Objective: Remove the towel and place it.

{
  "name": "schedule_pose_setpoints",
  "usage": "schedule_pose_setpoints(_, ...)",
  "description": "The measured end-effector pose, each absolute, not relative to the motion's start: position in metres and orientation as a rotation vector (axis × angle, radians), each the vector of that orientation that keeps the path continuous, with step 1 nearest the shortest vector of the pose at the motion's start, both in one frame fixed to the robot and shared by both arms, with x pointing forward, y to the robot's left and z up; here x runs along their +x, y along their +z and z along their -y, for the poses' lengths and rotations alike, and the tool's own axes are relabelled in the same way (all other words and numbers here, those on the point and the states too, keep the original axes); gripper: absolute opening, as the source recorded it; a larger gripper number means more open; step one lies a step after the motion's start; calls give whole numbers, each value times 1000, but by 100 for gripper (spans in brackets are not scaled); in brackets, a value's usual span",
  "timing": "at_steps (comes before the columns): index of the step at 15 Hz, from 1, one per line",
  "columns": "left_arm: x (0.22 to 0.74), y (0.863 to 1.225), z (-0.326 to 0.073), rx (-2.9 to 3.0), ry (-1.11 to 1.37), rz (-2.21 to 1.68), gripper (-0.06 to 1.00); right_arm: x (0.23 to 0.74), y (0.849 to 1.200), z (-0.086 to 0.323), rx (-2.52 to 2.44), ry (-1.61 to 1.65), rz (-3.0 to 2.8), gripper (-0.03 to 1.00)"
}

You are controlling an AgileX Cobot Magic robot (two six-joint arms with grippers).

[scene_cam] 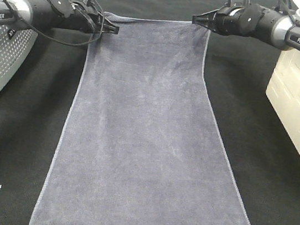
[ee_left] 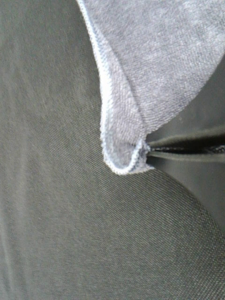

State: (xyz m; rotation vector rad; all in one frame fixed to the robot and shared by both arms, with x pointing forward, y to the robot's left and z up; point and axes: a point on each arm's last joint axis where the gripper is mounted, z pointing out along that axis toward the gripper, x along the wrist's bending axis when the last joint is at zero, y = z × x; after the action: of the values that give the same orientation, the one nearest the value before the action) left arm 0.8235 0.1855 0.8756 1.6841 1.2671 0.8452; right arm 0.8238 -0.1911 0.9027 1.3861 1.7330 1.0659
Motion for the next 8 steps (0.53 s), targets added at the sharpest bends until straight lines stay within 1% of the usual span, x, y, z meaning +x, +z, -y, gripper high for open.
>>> schedule_pose_setpoints(5,824,855,-186,1685,833,-1297,1,829,895,193,1388,1081,-1707,2)
schedule_pose_setpoints(8,824,843,-188,1679,848,-1317,4,829,879,193,1408,1067,-1724,2)
